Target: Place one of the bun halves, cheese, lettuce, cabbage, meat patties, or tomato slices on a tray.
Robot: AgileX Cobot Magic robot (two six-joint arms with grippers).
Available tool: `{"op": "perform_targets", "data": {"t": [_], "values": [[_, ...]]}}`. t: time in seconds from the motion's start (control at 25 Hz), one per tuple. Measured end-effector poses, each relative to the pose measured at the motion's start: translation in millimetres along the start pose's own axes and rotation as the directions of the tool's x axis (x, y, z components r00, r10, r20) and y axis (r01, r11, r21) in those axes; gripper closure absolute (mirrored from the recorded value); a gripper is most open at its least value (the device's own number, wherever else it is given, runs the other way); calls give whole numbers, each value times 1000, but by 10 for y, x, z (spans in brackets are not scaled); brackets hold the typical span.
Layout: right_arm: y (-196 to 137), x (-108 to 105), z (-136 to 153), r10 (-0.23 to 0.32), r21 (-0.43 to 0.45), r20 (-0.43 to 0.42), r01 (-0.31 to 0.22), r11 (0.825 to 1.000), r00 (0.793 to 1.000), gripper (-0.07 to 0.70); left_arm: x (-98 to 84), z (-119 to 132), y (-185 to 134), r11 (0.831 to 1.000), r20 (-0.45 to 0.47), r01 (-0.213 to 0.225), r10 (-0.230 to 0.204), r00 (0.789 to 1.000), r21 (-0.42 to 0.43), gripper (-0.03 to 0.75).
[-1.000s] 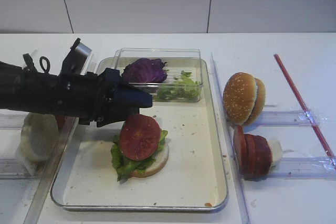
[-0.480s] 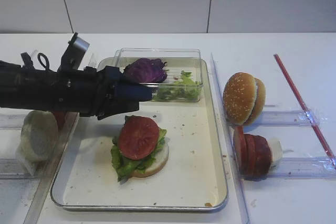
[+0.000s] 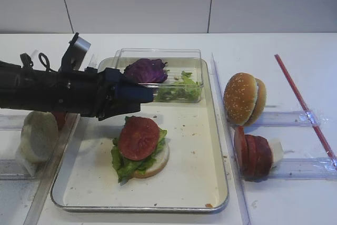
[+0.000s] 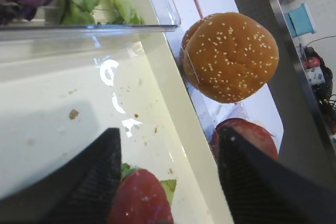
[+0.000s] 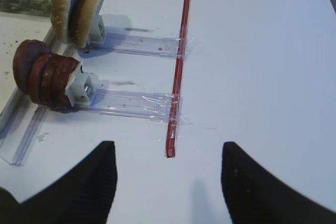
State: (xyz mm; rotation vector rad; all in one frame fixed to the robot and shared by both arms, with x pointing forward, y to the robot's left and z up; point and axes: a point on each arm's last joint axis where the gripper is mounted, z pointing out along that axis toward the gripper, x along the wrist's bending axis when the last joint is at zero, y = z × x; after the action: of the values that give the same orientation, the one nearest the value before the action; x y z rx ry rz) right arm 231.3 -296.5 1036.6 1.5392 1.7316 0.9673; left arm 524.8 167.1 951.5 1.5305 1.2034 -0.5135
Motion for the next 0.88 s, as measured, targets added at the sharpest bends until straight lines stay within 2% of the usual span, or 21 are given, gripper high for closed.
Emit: {"op": "perform_targets", "data": {"t": [0.16, 0.32, 0.4, 0.64, 0.8, 0.88], "values": [[0, 0, 0, 0, 0, 0, 0, 1000, 1000, 177, 6, -3, -9, 1000, -12, -10, 10, 1000, 11, 340], [0, 0, 0, 0, 0, 0, 0, 1000, 1000, 177, -50, -54, 41, 996, -74, -76, 78, 994, 37, 340], [0, 0, 0, 0, 0, 0, 0, 1000, 1000, 177, -124, -89, 99, 991, -90, -119, 124, 988, 63, 340], [0, 0, 0, 0, 0, 0, 0, 1000, 1000, 177, -320, -169, 306, 973, -126, -200, 215, 969, 118, 340], [0, 0, 0, 0, 0, 0, 0, 1000, 1000, 177, -403, -229, 414, 959, -177, -232, 260, 949, 165, 340], [0, 0, 0, 0, 0, 0, 0, 1000, 1000, 177, -433, -262, 460, 953, -212, -231, 271, 939, 196, 340]]}}
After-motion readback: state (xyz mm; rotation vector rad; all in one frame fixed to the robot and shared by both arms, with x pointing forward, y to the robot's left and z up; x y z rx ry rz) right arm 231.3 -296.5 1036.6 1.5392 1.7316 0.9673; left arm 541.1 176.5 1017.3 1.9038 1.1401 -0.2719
